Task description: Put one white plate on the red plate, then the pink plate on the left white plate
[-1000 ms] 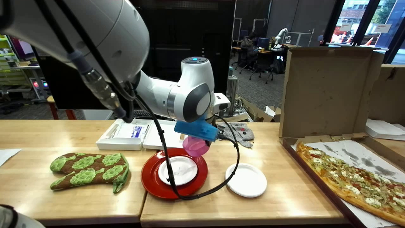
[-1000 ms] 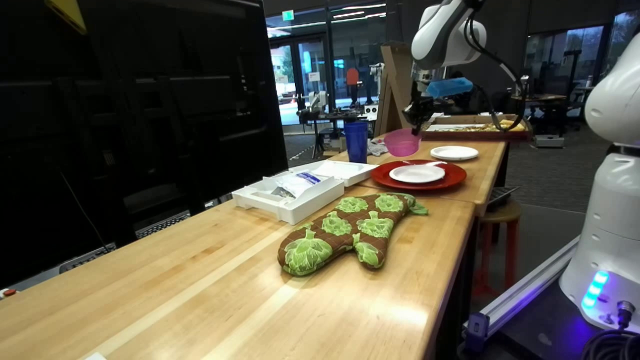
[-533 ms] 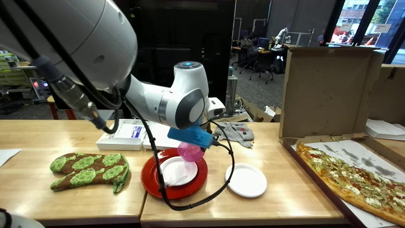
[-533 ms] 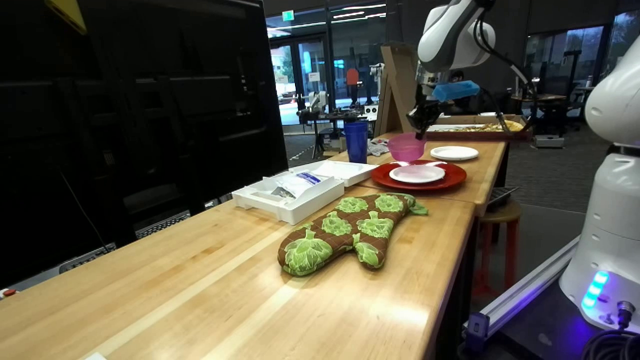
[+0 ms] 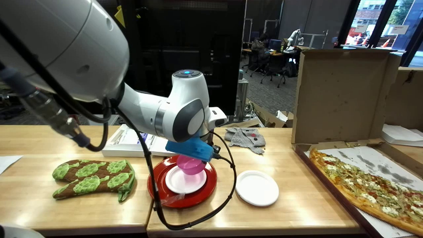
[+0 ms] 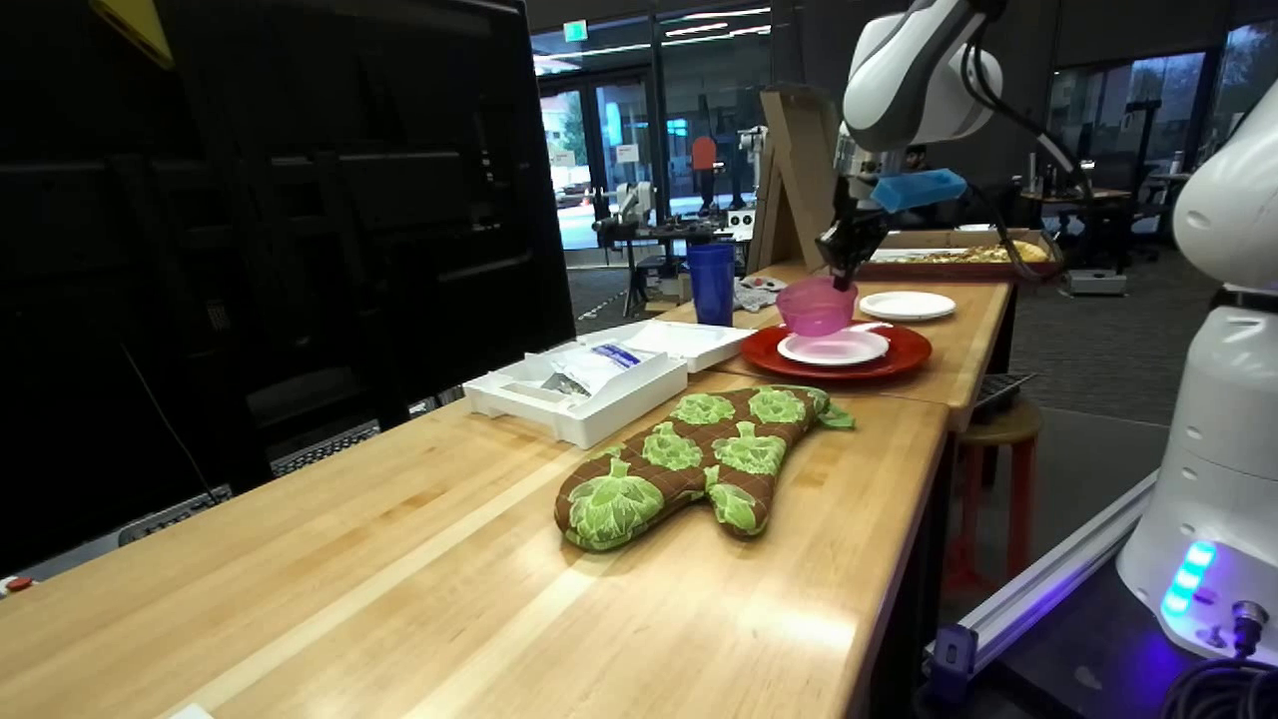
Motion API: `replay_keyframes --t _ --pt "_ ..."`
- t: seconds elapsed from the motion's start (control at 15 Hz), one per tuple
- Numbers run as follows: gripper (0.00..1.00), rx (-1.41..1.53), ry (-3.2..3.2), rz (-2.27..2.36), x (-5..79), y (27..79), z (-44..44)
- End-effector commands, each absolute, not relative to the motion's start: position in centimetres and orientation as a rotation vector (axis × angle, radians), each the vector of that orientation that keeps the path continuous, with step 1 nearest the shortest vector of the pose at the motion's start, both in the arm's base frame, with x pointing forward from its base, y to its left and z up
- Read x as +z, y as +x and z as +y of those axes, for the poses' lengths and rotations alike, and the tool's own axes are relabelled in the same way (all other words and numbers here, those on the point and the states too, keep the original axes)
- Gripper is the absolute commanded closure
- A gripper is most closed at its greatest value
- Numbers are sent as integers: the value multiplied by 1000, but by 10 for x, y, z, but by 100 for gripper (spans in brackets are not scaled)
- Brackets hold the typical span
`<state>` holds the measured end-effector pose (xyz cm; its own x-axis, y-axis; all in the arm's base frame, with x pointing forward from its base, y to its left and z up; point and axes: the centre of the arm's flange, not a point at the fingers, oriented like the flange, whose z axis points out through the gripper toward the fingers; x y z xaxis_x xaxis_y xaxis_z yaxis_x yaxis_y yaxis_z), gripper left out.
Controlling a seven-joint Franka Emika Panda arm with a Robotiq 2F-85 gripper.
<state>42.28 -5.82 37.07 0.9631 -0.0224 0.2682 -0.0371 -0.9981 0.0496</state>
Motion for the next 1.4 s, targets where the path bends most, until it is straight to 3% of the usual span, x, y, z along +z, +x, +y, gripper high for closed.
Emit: replay_keyframes --t 0.0,1.0,1.07,1.2,1.33 --pt "99 441 3072 -19 371 403 -47" --pt "99 356 3094 2 348 382 -38" --pt "71 350 3092 0 347 382 -38" --pt "67 353 3091 0 347 382 -37" --pt "54 356 3090 1 348 383 -37"
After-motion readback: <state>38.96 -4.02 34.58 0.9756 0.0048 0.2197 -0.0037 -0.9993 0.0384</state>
